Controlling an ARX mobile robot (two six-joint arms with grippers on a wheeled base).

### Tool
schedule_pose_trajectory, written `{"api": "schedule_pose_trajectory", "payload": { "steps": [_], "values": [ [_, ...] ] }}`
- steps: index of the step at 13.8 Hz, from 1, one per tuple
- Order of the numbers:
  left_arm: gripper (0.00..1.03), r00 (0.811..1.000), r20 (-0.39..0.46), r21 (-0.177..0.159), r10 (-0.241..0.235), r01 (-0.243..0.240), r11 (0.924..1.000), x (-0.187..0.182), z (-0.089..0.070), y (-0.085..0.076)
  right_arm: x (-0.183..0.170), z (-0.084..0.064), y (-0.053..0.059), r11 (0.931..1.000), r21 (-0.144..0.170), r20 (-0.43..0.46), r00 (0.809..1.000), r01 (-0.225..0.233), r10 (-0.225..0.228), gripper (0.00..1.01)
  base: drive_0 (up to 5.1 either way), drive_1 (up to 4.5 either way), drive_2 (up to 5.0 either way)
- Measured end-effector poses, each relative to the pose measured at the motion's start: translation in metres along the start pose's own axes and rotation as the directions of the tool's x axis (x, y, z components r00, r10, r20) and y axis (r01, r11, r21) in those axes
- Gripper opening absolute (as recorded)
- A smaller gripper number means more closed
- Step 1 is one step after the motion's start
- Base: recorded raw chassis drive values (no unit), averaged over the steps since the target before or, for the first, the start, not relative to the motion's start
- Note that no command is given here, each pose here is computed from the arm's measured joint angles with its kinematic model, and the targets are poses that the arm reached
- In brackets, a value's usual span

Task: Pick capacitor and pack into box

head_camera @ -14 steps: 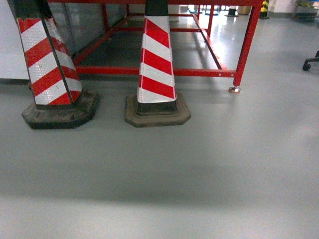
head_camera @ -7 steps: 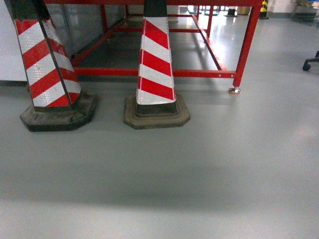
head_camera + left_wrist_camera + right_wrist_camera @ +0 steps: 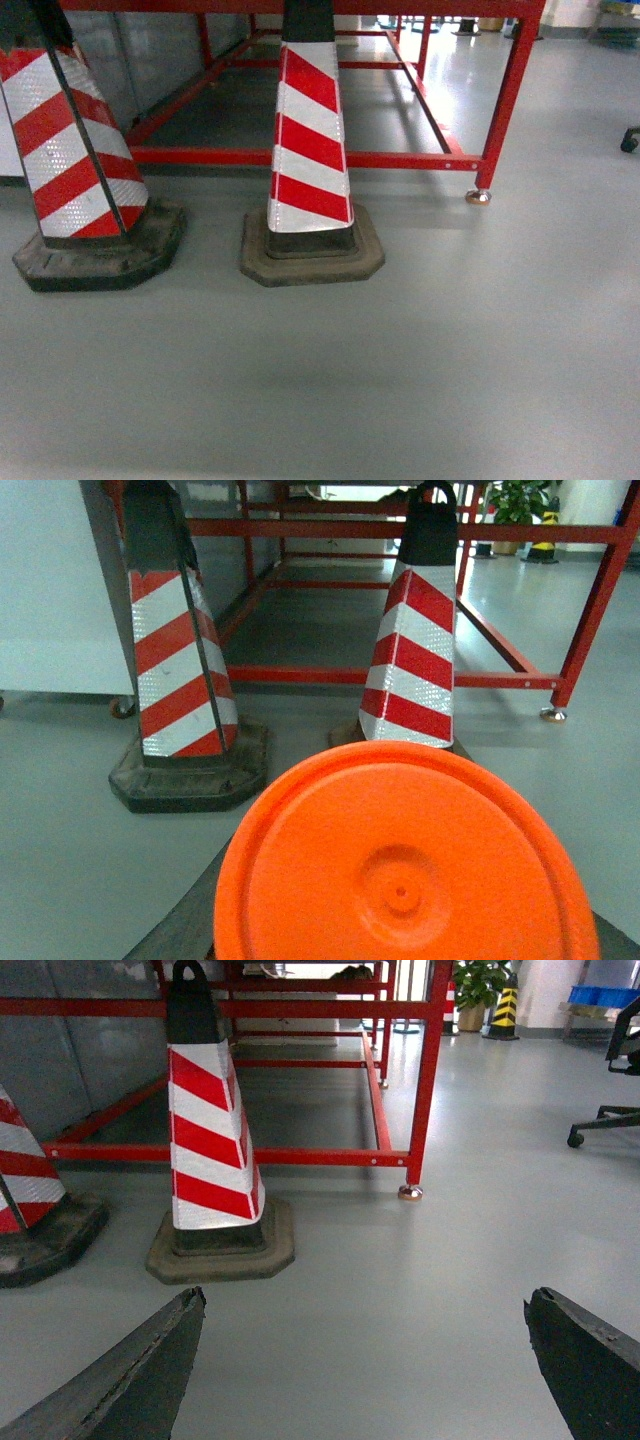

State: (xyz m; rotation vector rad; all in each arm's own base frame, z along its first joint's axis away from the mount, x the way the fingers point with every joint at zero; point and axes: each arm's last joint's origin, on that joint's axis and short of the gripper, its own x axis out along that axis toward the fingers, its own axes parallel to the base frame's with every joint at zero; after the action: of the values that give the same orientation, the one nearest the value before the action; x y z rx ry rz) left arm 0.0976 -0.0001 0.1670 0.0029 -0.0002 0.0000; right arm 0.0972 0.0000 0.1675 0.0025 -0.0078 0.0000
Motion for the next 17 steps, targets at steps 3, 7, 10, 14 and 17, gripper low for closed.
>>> {"api": "schedule_pose_trajectory", "payload": {
  "steps": [3, 7, 10, 14, 17],
  "values": [
    [0.44, 1.0, -0.004, 0.0, -0.001, 0.001, 1.0, 0.0, -0.0004, 0.0, 0.0, -0.0002, 0.0, 1.0, 0.0, -0.002, 1.0, 0.0, 0.0, 0.98, 0.0, 3.85, -3.9],
    [0.44, 1.0, -0.005, 0.0, -0.001, 0.001, 1.0, 0.0, -0.0005, 0.0, 0.0, -0.0005, 0.0, 1.0, 0.0, -0.005, 1.0, 0.0, 0.0, 0.98, 2.7, 1.9, -4.6],
    [0.44, 1.0, -0.001, 0.0, -0.002, 0.002, 1.0, 0.0, -0.0001, 0.0, 0.0, -0.0004, 0.0, 1.0, 0.0, -0.004, 1.0, 0.0, 0.0, 0.98, 1.7, 2.71, -4.6],
    [0.44, 1.0, -0.004, 0.0, -0.002, 0.002, 1.0, 0.0, -0.0004, 0.0001, 0.0, -0.0004, 0.0, 1.0, 0.0, -0.004, 1.0, 0.0, 0.0, 0.98, 0.2, 4.2, -3.8],
    [0.44, 1.0, -0.005, 0.0, 0.002, -0.002, 1.0, 0.0, -0.0005, 0.0002, 0.0, -0.0004, 0.0, 1.0, 0.0, -0.005, 1.0, 0.0, 0.0, 0.98, 0.1, 4.15, -3.9]
  ]
}}
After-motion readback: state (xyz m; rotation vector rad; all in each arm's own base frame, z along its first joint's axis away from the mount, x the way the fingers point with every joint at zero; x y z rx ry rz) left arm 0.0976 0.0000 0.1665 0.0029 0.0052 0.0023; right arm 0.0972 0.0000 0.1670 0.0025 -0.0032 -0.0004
